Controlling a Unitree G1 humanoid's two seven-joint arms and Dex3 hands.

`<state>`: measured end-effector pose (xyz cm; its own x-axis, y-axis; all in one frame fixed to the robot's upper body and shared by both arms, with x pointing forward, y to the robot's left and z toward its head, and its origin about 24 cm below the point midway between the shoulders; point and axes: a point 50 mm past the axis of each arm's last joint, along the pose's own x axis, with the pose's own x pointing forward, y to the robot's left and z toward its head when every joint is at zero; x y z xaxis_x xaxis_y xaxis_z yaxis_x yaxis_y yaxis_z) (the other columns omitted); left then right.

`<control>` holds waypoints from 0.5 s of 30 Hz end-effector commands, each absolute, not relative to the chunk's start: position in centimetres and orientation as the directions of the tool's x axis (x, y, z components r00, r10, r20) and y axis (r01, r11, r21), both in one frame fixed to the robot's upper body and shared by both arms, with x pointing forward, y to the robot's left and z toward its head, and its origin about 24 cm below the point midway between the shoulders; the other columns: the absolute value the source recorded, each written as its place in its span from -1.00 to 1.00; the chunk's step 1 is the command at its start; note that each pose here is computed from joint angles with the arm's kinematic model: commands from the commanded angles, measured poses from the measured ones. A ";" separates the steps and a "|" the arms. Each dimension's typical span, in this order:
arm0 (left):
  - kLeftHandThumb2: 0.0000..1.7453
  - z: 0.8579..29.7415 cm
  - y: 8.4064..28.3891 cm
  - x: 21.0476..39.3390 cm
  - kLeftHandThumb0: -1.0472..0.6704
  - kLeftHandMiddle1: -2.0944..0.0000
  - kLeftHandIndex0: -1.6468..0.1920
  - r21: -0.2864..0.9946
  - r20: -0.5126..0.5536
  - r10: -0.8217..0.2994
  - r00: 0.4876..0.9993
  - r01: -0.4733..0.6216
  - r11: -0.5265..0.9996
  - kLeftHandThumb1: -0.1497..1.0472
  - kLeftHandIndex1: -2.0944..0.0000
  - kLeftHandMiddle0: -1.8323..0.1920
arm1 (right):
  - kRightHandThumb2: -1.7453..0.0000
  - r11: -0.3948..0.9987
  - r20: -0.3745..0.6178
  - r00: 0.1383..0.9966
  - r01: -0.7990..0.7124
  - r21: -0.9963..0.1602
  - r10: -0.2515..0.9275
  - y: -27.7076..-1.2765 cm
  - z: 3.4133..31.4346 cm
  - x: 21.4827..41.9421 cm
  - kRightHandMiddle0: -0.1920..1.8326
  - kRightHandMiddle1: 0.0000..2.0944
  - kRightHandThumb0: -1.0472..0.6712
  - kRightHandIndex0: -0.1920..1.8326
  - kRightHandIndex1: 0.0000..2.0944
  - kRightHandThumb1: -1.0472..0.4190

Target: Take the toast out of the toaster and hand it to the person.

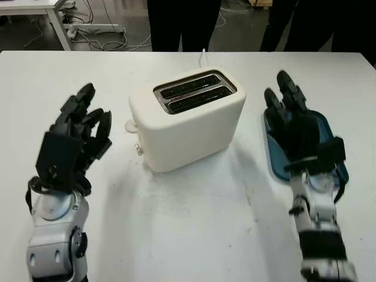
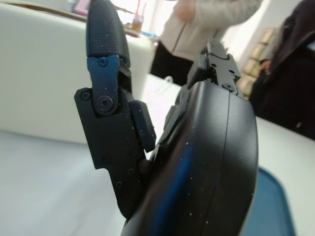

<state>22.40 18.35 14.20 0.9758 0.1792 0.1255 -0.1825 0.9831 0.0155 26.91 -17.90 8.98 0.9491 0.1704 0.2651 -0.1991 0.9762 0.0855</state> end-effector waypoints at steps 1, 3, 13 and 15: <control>-0.20 14.1 18.1 22.1 -0.36 0.42 0.55 0.004 0.139 0.182 0.973 -0.185 0.983 0.79 0.96 0.81 | 0.62 0.976 0.269 0.950 -0.193 0.105 0.160 -17.6 9.0 25.9 -0.81 -1.00 -0.68 -0.81 -1.00 -0.83; -0.21 13.8 17.8 21.9 -0.36 0.47 0.56 -0.020 0.128 0.183 0.975 -0.182 0.983 0.79 0.97 0.81 | 0.62 0.974 0.280 0.946 -0.199 0.106 0.163 -17.2 8.8 25.1 -0.81 -1.00 -0.70 -0.81 -1.00 -0.83; -0.20 11.3 16.5 21.6 -0.45 0.45 0.55 0.033 0.130 0.144 0.981 -0.149 0.988 0.79 0.96 0.81 | 0.59 0.970 0.265 0.946 -0.221 0.100 0.188 -15.1 7.1 22.6 -0.81 -1.00 -0.68 -0.81 -1.00 -0.83; -0.19 10.9 16.3 21.5 -0.46 0.42 0.55 0.040 0.137 0.136 0.981 -0.143 0.989 0.79 0.95 0.81 | 0.61 0.974 0.230 0.959 -0.197 0.115 0.167 -14.8 6.4 22.6 -0.81 -1.00 -0.66 -0.81 -1.00 -0.83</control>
<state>21.72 16.31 11.23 0.9819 0.1368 0.1311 -0.1408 0.9898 0.0213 22.77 -14.83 6.77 0.9539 0.1857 0.2360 -0.2167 0.9696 0.1133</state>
